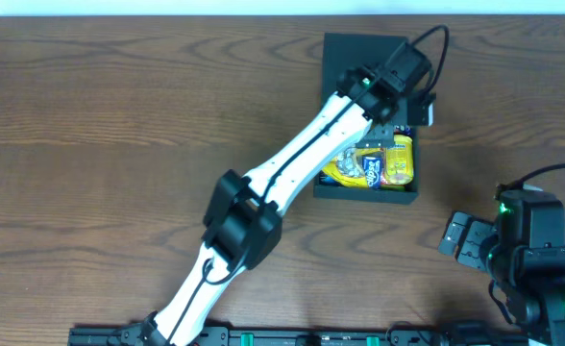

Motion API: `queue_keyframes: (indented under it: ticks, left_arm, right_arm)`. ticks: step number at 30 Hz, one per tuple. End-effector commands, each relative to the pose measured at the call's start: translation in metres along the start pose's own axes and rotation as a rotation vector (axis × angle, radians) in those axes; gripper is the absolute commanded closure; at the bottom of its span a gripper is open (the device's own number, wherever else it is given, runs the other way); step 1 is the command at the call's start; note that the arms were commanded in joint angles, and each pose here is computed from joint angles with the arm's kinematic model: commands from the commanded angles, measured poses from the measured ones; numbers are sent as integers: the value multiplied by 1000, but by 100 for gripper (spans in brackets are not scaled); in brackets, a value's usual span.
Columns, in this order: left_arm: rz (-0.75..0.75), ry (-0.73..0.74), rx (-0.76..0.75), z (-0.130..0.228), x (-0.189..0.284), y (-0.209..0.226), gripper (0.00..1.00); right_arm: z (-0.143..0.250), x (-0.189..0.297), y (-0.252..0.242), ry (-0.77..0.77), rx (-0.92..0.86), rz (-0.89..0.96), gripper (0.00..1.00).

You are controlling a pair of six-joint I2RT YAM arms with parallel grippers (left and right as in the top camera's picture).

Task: Pack container
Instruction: 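Release the bar and raise the left gripper out of the box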

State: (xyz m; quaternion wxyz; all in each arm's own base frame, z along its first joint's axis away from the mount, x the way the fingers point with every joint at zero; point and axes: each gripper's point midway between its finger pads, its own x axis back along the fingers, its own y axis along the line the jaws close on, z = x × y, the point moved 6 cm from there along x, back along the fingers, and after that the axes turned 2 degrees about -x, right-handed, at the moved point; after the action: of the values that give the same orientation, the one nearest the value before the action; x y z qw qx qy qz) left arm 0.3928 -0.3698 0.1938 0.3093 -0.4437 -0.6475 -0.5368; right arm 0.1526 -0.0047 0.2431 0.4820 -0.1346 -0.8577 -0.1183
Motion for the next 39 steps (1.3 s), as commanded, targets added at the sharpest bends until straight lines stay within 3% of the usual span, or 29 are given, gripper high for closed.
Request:
queue_keyframes:
  ticks: [1,6,11,13,22,27,33,39]
  left_arm:
    - [-171,-28,129,4,70,32,5]
    - [-457,80,464,42,138,63,5]
    - [-525,39,773,88,192,79,5]
    - [-452,-14,916,112,203,83,5]
    - [165,-211,1385,213,192,87,5]
    - [293,-130,1441,225,146,84,5]
    - [410,-39,1376,190,95,66,5]
    - [266,165,1304,157,55,45,5]
  right_arm:
    - [0,-1,-4,-8,-13,27,1]
    - [0,-1,-4,-7,-12,27,1]
    - [0,-1,-4,-7,-12,27,1]
    - [0,-1,-4,-7,-13,28,1]
    - [-1,-1,-4,-13,-14,25,1]
    - [-4,-1,-3,-26,-16,19,1]
    - [-6,-1,-4,-39,-18,35,1]
    - [-5,-1,-5,-41,-17,46,1]
